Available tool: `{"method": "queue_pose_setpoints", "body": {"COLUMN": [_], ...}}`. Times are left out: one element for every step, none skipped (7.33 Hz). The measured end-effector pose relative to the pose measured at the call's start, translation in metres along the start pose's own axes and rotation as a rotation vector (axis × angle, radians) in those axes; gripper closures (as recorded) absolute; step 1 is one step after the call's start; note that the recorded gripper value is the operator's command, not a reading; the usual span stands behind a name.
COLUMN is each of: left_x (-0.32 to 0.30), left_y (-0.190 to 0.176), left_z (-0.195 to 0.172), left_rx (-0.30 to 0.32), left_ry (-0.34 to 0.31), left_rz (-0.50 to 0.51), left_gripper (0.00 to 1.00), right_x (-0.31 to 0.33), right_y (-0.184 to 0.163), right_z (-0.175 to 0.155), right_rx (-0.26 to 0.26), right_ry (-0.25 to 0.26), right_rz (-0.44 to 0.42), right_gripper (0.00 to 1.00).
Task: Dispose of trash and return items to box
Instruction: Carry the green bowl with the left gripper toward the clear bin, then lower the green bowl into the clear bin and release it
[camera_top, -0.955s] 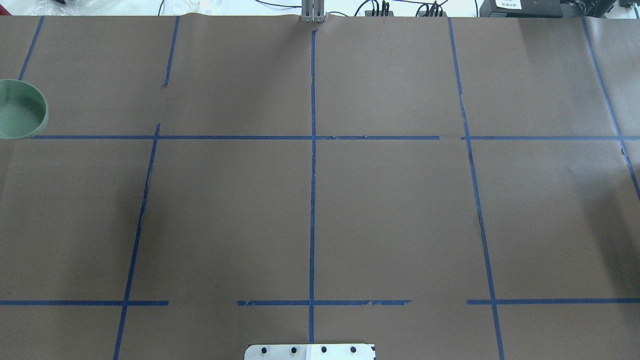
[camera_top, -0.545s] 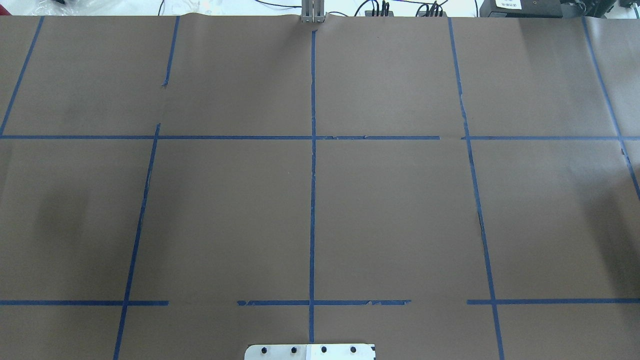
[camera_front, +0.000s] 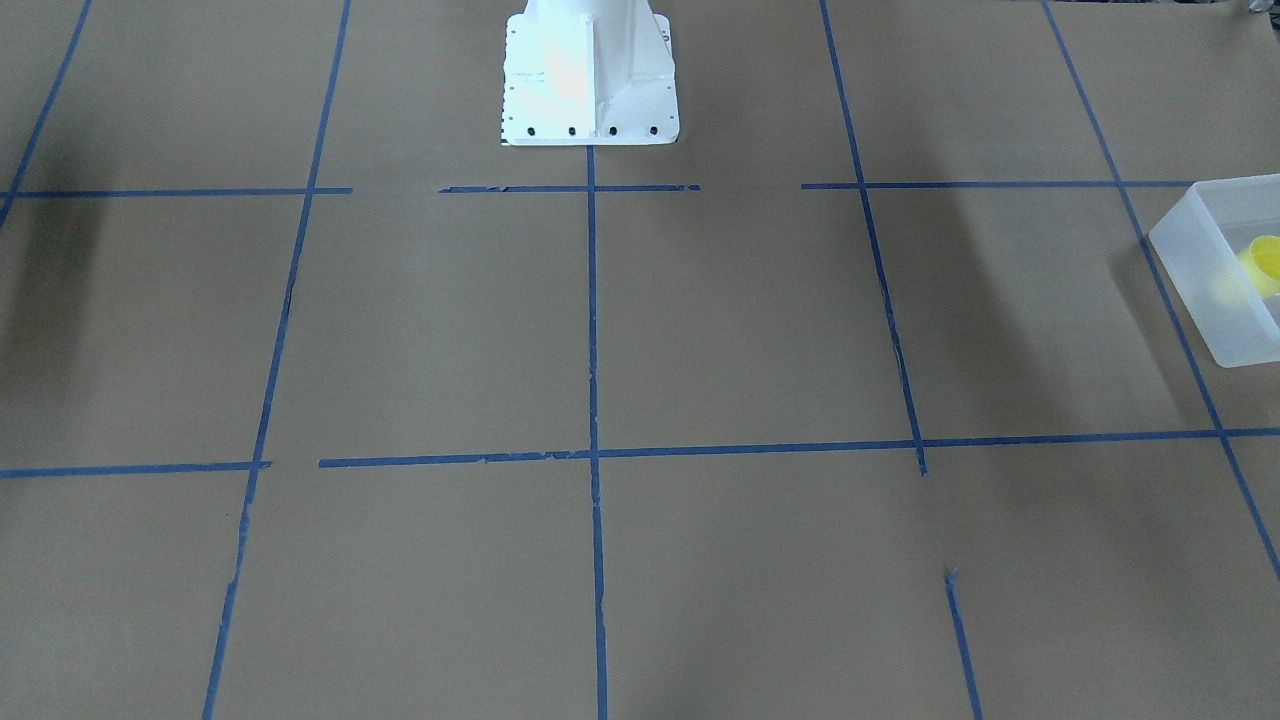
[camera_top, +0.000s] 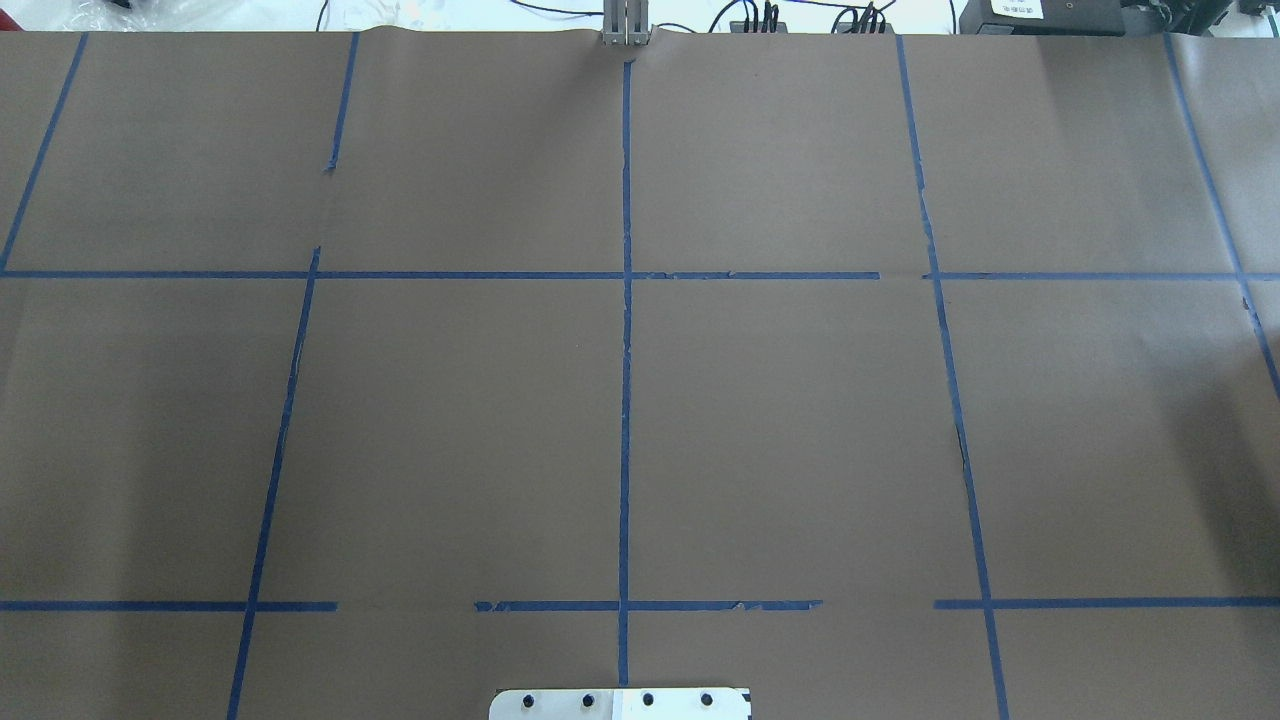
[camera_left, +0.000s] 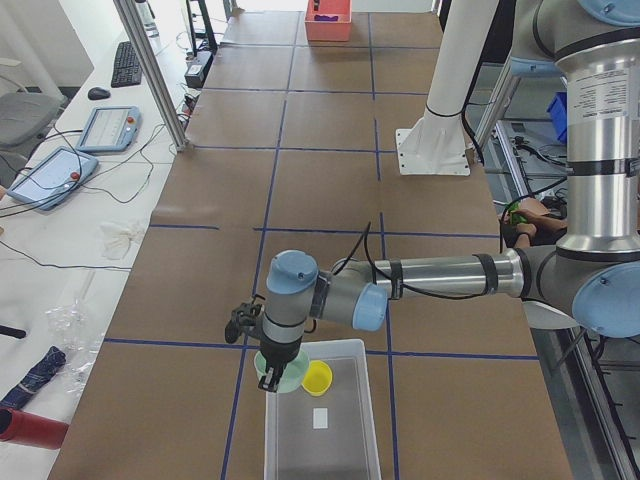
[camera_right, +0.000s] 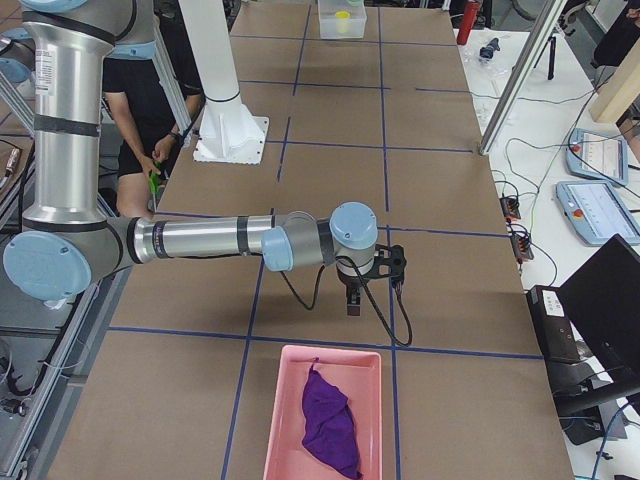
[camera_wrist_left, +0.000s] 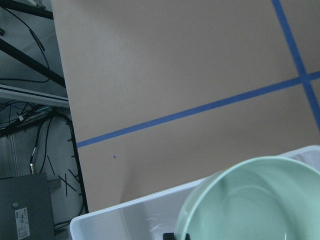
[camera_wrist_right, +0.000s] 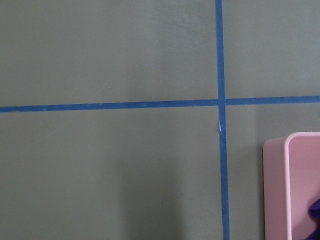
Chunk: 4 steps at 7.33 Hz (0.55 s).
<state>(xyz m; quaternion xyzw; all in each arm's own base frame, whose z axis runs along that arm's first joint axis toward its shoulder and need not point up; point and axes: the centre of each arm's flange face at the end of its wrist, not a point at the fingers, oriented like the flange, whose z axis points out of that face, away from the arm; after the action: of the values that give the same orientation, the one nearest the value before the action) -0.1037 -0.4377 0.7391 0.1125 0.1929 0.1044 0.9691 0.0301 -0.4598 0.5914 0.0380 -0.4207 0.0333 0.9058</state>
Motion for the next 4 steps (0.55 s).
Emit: {"method": "queue_pose_setpoints", "body": {"left_x": [-0.009, -0.014, -0.016, -0.018], "left_y": [0.016, 0.027, 0.037, 0.047], "left_z": [0.015, 0.024, 0.028, 0.031], "left_rx": [-0.002, -0.003, -0.003, -0.006], "left_ry": [-0.004, -0.009, -0.025, -0.044], "left_rz": [0.01, 0.014, 0.02, 0.028], "left_gripper": [1.0, 1.0, 0.31, 0.0], "right_x": [-0.001, -0.002, -0.003, -0.003], "right_y": [0.0, 0.0, -0.001, -0.001], "right_z": [-0.001, -0.001, -0.002, -0.001], "right_rx": [0.001, 0.003, 0.003, 0.003], "right_ry": [0.0, -0.001, -0.001, -0.001], "right_rz": [-0.002, -0.004, -0.005, -0.007], "right_gripper": [0.0, 0.0, 0.0, 0.0]}}
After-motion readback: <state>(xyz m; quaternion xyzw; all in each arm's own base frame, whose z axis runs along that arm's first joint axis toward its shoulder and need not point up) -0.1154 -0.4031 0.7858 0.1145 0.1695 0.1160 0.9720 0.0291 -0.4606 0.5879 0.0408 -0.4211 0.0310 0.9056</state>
